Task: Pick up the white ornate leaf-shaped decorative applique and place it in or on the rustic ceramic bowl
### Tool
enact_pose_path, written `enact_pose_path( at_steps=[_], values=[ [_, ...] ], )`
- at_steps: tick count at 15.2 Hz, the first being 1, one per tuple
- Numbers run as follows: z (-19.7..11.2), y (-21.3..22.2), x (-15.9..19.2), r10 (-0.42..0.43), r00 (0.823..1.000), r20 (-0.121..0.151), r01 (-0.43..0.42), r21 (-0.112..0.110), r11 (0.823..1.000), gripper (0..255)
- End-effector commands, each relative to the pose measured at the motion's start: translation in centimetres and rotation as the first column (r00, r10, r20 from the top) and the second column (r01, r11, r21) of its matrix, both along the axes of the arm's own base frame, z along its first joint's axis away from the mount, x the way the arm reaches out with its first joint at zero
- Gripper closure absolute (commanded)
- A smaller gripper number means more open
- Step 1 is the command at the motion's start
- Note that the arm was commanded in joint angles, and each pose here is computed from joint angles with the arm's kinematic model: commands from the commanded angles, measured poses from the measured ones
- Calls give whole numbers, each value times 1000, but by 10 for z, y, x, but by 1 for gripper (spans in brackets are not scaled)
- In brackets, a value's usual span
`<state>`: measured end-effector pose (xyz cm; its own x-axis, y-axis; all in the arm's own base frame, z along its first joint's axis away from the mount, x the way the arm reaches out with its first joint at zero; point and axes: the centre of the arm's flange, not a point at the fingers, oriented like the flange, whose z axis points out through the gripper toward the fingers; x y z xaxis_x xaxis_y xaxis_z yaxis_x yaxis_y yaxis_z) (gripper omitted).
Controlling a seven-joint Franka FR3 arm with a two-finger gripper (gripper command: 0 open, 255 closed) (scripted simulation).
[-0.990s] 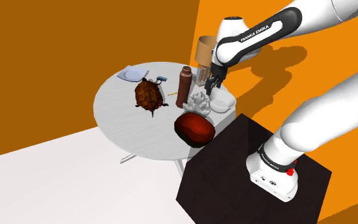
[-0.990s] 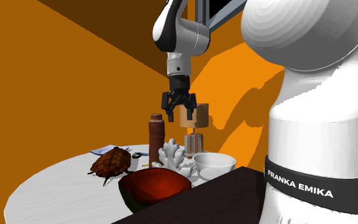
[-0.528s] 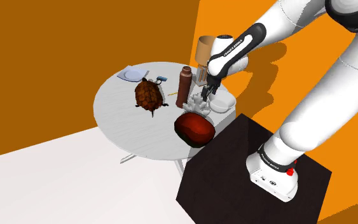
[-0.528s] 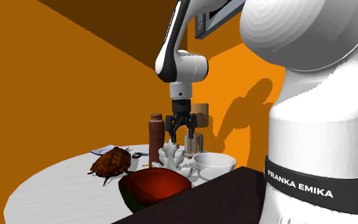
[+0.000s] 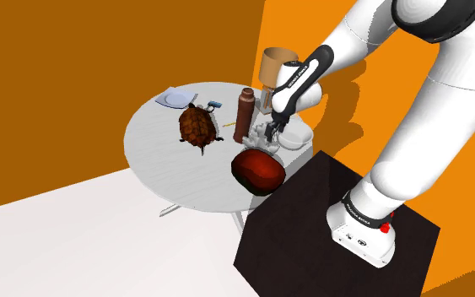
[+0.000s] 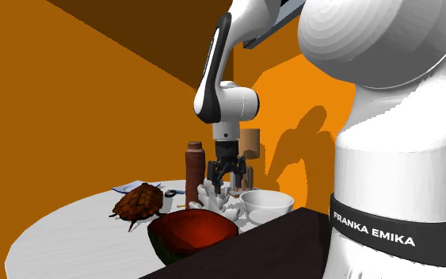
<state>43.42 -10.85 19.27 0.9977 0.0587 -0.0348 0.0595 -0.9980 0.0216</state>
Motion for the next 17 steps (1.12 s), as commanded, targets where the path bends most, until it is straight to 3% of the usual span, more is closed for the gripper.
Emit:
enact_pose_path(
  at_steps=[1,8,9,17],
  values=[
    [-9,1,-1,0,1000,1,0,0,1000,0],
    [-9,1,-1,0,1000,1,0,0,1000,0],
    [-9,1,-1,0,1000,1,0,0,1000,255],
    [-9,1,-1,0,1000,1,0,0,1000,255]
  ],
)
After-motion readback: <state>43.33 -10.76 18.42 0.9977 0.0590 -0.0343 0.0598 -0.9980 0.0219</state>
